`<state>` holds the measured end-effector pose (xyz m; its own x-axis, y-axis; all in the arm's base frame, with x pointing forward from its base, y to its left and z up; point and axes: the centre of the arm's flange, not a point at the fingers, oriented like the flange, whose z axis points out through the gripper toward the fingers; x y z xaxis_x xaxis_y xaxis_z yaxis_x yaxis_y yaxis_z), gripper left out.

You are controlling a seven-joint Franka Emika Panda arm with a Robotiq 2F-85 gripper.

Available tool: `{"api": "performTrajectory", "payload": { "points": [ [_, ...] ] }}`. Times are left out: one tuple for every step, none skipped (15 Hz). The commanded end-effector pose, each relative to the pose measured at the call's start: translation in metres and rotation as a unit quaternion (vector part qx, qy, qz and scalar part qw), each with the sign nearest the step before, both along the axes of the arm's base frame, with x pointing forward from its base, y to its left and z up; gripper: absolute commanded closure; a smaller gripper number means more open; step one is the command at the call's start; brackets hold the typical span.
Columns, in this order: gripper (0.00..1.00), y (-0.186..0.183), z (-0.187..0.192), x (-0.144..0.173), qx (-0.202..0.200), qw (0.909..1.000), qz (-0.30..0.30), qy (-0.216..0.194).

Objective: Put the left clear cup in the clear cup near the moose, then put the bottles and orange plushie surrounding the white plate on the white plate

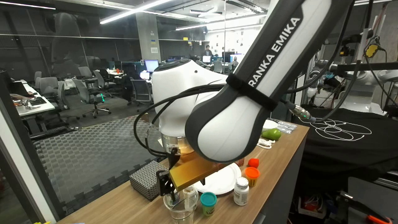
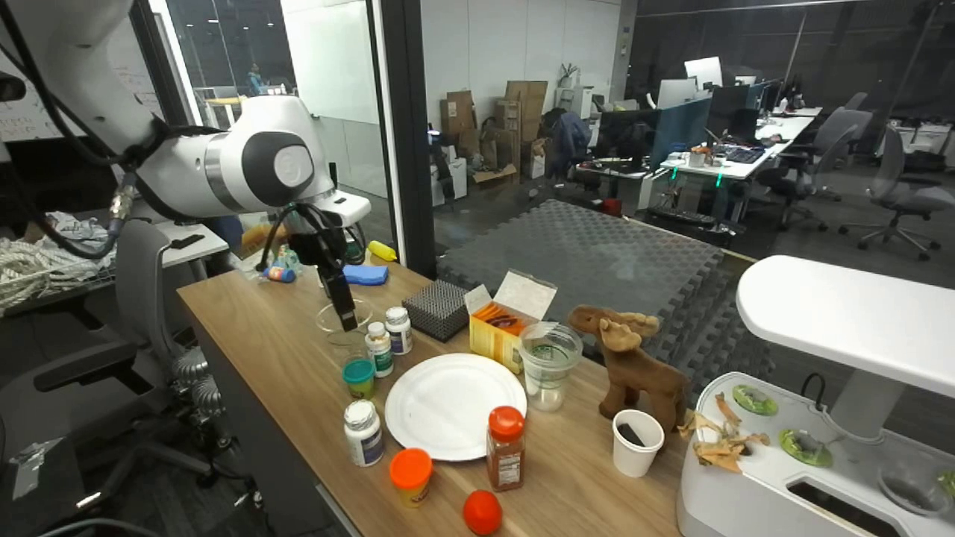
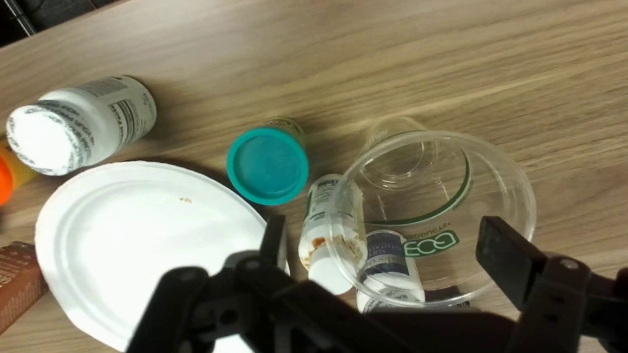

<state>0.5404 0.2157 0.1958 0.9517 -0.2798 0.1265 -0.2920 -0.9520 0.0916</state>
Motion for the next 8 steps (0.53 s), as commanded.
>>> {"api": "performTrajectory", "payload": {
  "points": [
    [0.00,-0.005,-0.007,0.012,-0.012,0.9996,-0.023,-0.005],
    [0.00,-0.009,-0.008,0.011,-0.012,0.9995,-0.027,-0.004],
    [0.00,-0.012,-0.009,0.011,-0.011,0.9995,-0.029,-0.003],
    [0.00,-0.014,-0.010,0.011,-0.010,0.9995,-0.030,-0.001],
    [0.03,-0.016,-0.013,0.012,-0.004,0.9996,-0.026,0.004],
    [0.20,-0.017,-0.015,0.013,0.003,0.9997,-0.024,0.007],
    [0.27,-0.016,-0.016,0.013,0.014,0.9996,-0.021,0.010],
    [0.28,-0.016,-0.018,0.013,0.020,0.9995,-0.020,0.012]
  ]
}}
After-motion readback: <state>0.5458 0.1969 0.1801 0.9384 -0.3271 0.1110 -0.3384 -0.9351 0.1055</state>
